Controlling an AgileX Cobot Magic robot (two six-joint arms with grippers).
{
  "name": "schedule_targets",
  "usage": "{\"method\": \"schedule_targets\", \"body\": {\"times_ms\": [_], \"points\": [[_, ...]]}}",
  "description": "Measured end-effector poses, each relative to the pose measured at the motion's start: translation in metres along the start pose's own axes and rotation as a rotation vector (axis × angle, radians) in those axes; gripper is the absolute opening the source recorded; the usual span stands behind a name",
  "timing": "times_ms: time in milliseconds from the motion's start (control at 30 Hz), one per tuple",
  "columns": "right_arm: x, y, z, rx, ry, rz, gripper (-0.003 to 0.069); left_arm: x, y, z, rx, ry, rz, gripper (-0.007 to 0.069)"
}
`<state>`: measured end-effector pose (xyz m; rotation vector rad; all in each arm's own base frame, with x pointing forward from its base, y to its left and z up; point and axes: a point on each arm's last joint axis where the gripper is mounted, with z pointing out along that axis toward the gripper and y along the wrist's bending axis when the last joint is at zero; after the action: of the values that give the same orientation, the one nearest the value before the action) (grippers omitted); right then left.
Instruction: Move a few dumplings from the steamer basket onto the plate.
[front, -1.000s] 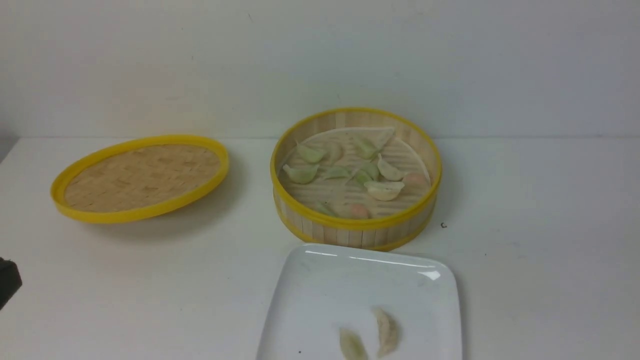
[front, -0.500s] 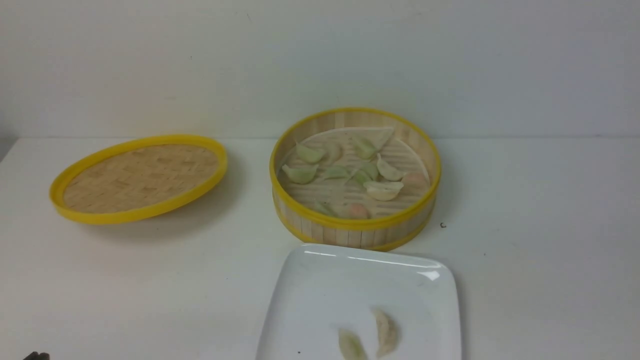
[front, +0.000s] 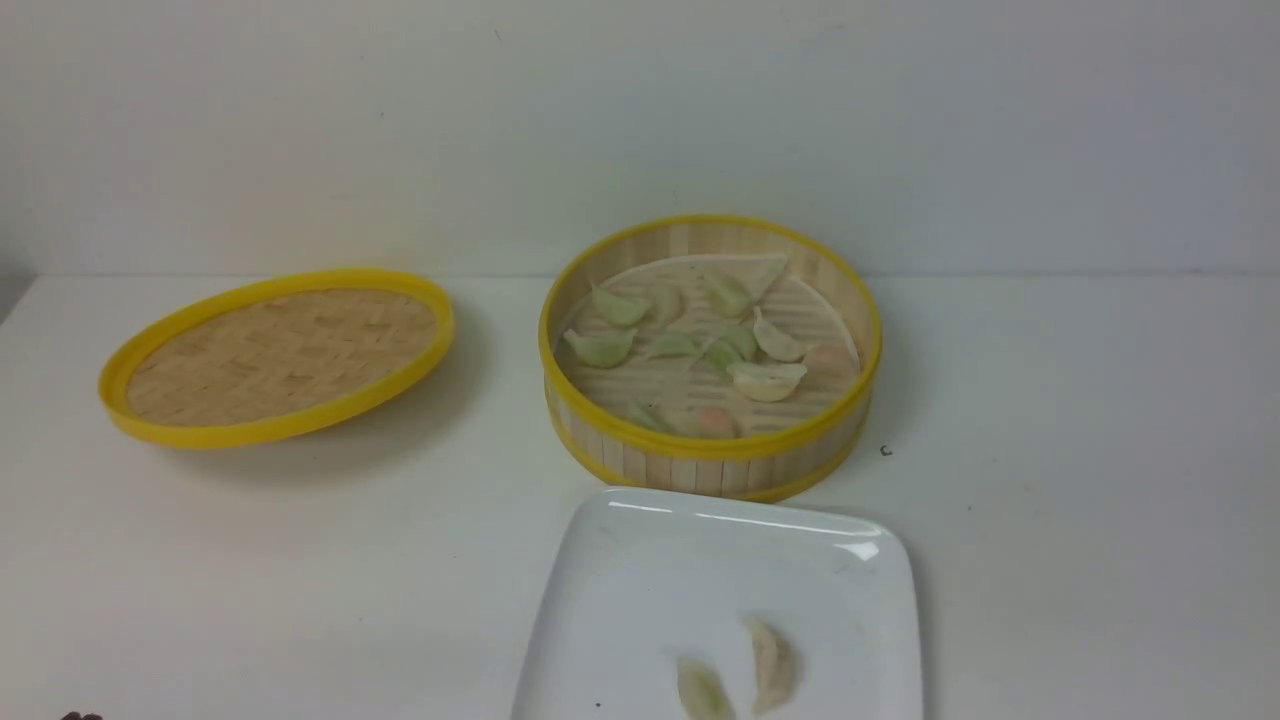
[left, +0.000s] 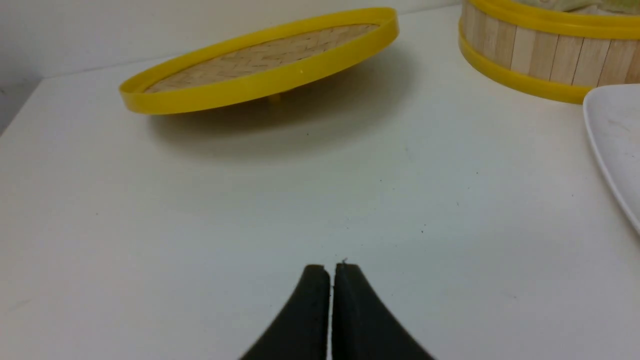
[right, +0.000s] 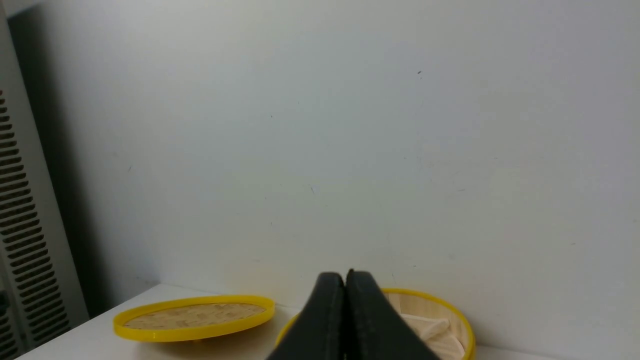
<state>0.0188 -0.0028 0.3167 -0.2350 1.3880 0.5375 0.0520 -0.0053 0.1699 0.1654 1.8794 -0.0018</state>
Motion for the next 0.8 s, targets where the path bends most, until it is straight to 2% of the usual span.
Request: {"method": "schedule_targets", "body": {"times_ms": [433,667,800], "points": [[0.001,0.001,0.000,-0.010,0.006,0.017,-0.0015,0.000,0.000,0.000,0.000,-0.001,0.001,-0.0006],[0.004,0.009,-0.001,-0.103,0.041,-0.022,-0.0015,0.000,0.000,0.000,0.000,-0.001,0.001,-0.0006],[0.007,0.011,0.000,-0.120,0.053,-0.032,-0.0015,0.000,0.000,0.000,0.000,-0.001,0.001,-0.0006]]}}
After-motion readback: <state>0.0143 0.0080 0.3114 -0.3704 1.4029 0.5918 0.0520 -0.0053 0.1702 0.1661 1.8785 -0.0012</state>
